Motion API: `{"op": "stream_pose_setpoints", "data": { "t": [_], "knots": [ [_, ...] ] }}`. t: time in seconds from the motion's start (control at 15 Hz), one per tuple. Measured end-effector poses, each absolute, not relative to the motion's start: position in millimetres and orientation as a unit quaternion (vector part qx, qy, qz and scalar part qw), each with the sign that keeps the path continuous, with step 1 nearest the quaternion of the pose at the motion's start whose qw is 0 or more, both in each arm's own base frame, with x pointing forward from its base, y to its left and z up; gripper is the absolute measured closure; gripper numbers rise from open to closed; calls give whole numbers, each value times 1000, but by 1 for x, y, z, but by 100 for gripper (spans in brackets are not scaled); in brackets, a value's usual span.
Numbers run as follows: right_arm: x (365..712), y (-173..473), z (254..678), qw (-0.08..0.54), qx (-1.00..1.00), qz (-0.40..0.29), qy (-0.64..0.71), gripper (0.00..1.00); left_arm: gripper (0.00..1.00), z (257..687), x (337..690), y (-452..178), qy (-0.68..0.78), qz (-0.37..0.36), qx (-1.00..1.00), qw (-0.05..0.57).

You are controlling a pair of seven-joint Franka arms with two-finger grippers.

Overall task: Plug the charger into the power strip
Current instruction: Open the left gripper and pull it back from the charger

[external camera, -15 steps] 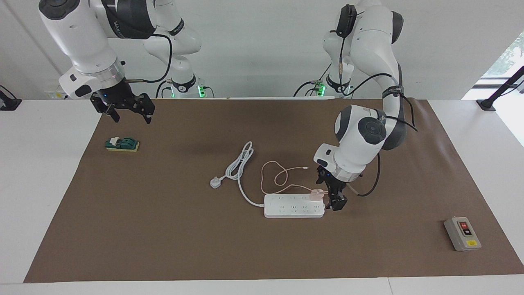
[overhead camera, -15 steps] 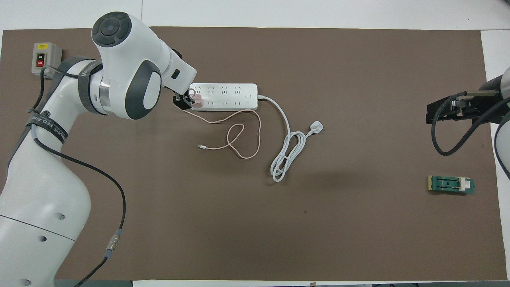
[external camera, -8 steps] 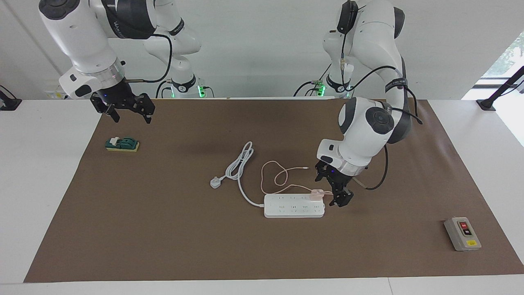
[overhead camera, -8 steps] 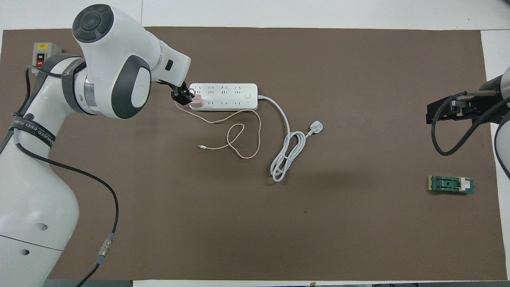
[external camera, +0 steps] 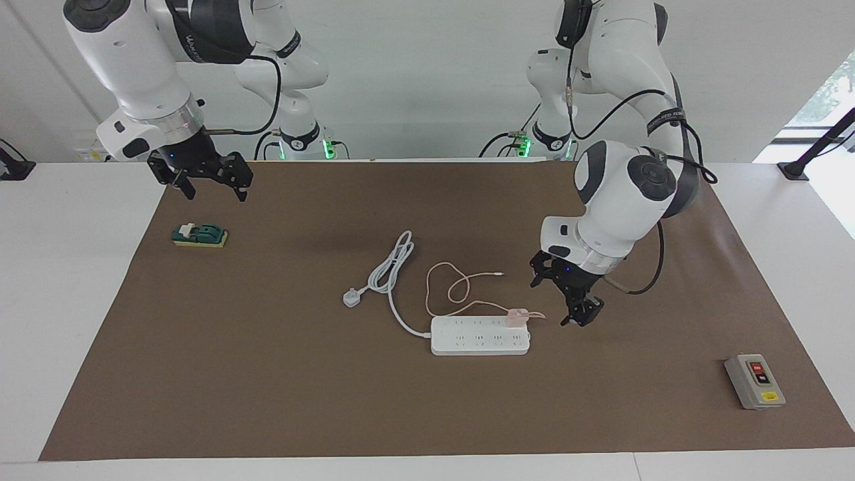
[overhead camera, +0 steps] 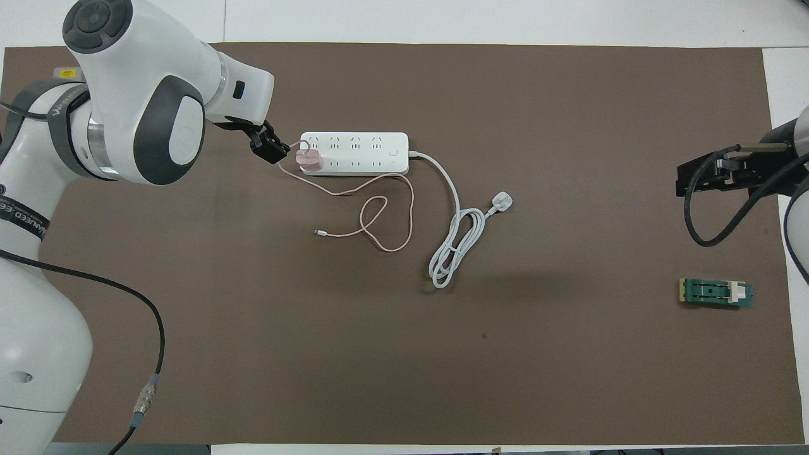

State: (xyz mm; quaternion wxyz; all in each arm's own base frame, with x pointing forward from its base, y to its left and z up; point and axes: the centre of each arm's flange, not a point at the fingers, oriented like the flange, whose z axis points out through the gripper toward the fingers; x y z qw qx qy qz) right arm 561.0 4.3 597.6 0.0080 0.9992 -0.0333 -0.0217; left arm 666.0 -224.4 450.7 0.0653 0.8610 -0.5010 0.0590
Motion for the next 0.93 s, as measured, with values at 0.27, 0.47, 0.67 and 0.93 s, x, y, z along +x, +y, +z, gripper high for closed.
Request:
{"op": "stream_pose_setpoints", "data": {
  "t": [0.27,0.47,0.67,0.93],
  "knots": [
    [561,4,598,8,999,-22,-33,0,0,467,660,-209,-430,40,899,70],
    [561,4,598,8,999,-22,-33,0,0,484,655,-189,-350,19,934,69],
    [561,4,598,8,999,-22,-33,0,0,494,649,-160,-186,-18,980,66],
    [561,4,598,8,999,-22,-33,0,0,511,648,-124,-52,-25,997,49]
  ]
}}
